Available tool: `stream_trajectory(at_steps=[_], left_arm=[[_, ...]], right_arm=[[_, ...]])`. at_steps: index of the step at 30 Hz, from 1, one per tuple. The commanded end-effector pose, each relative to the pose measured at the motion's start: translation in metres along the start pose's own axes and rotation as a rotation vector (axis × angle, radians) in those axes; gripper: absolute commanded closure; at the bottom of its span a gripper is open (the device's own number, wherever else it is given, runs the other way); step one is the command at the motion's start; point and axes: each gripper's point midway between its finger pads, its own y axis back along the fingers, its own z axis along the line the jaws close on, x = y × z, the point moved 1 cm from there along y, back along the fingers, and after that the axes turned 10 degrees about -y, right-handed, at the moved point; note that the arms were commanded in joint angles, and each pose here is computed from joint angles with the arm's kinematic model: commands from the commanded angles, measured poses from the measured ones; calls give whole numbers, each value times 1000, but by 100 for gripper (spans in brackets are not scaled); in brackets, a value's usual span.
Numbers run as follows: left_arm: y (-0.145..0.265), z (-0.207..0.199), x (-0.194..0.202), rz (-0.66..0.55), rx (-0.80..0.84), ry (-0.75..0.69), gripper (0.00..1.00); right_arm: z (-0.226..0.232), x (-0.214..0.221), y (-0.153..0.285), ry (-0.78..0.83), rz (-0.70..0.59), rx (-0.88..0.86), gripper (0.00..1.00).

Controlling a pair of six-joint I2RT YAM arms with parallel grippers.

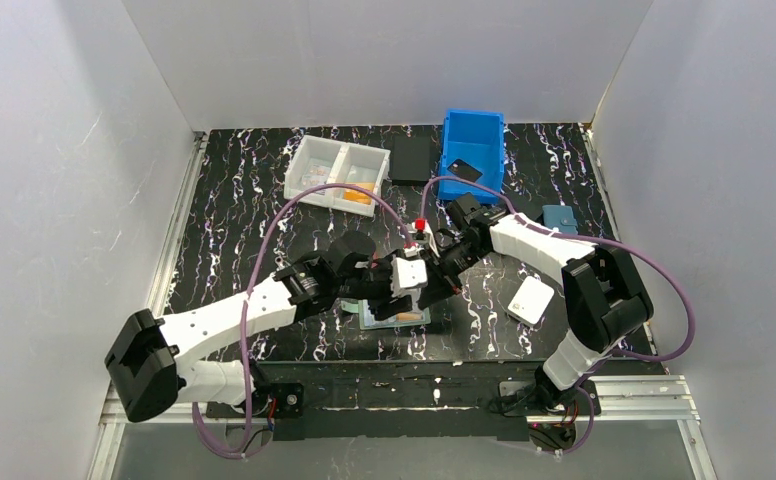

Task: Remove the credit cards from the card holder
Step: Place the credit card in the storage box.

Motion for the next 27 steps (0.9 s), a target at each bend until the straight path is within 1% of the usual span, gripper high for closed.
stream_trajectory(at_steps=[1, 9, 14, 16, 19, 27], left_arm=[[-1, -2, -9, 8, 40, 23, 53], [-4, -7, -1, 38, 71, 33, 64], [-7, -10, 7, 77, 96, 39, 75], [-8, -11, 10, 85, 102, 41, 77], [-10, -12, 13, 94, 107, 43, 78], [-13, -8, 18, 119, 96, 26, 71]], right_arm=[[2, -12, 3, 63, -9, 11, 99], [2, -12, 2, 63, -8, 13, 99], [2, -11, 2, 62, -7, 13, 99], [2, -11, 2, 62, -7, 13, 99], [2, -11, 2, 62, -7, 12, 99], [2, -11, 2, 62, -9, 10, 99]])
